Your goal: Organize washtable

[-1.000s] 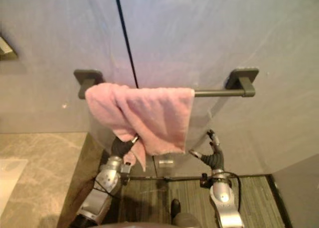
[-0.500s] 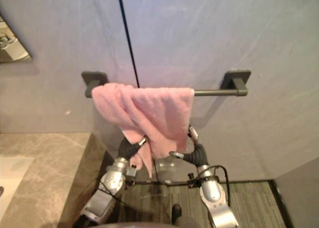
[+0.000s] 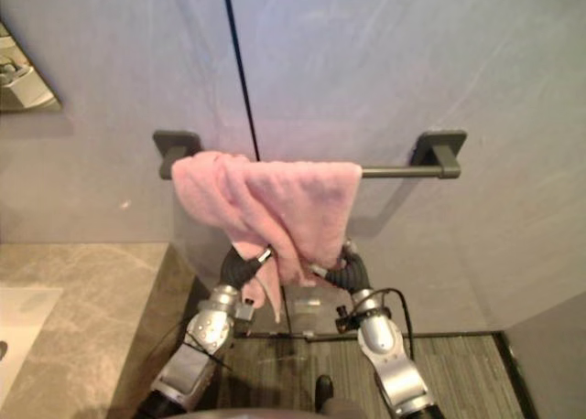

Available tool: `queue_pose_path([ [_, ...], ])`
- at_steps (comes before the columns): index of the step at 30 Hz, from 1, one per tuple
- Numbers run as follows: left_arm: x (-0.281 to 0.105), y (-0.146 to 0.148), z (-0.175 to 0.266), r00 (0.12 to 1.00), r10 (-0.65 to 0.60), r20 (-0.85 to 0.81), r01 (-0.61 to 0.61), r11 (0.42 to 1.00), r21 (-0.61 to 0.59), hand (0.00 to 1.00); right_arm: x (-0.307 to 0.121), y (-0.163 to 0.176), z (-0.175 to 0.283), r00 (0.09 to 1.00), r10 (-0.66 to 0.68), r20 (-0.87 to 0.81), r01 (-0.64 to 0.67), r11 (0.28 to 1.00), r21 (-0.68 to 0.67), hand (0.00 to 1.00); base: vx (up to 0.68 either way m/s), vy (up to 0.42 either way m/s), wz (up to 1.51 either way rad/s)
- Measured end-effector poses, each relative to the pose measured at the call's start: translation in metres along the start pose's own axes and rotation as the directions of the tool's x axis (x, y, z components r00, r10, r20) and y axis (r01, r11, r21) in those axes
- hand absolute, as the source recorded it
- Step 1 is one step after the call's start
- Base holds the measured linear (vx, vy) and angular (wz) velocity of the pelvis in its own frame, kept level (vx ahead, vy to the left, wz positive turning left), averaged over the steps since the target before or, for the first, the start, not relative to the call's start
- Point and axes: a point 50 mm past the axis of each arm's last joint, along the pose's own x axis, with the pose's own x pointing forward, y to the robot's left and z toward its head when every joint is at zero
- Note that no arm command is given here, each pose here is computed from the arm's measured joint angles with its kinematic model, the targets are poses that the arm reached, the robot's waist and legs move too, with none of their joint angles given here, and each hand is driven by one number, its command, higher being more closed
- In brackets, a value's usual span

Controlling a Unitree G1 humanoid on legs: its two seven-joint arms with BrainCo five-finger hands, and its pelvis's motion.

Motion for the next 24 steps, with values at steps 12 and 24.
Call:
queue_pose_path([
  [12,0.003,-0.002,0.003,1.000,0.006,0.013,-0.006,1.000,-0.024,1.00,0.001,0.000,-0.004,0.999,-0.044,-0.022,0.044,0.998,0.034,1.00,0.00,0.020,0.00],
  [24,0.005,-0.002,0.013,0.999,0.012,0.051,-0.010,0.999,-0.048,1.00,-0.001,-0.031,-0.006,0.967,-0.250,-0.038,0.253,0.962,0.105,1.00,0.00,0.000,0.00],
])
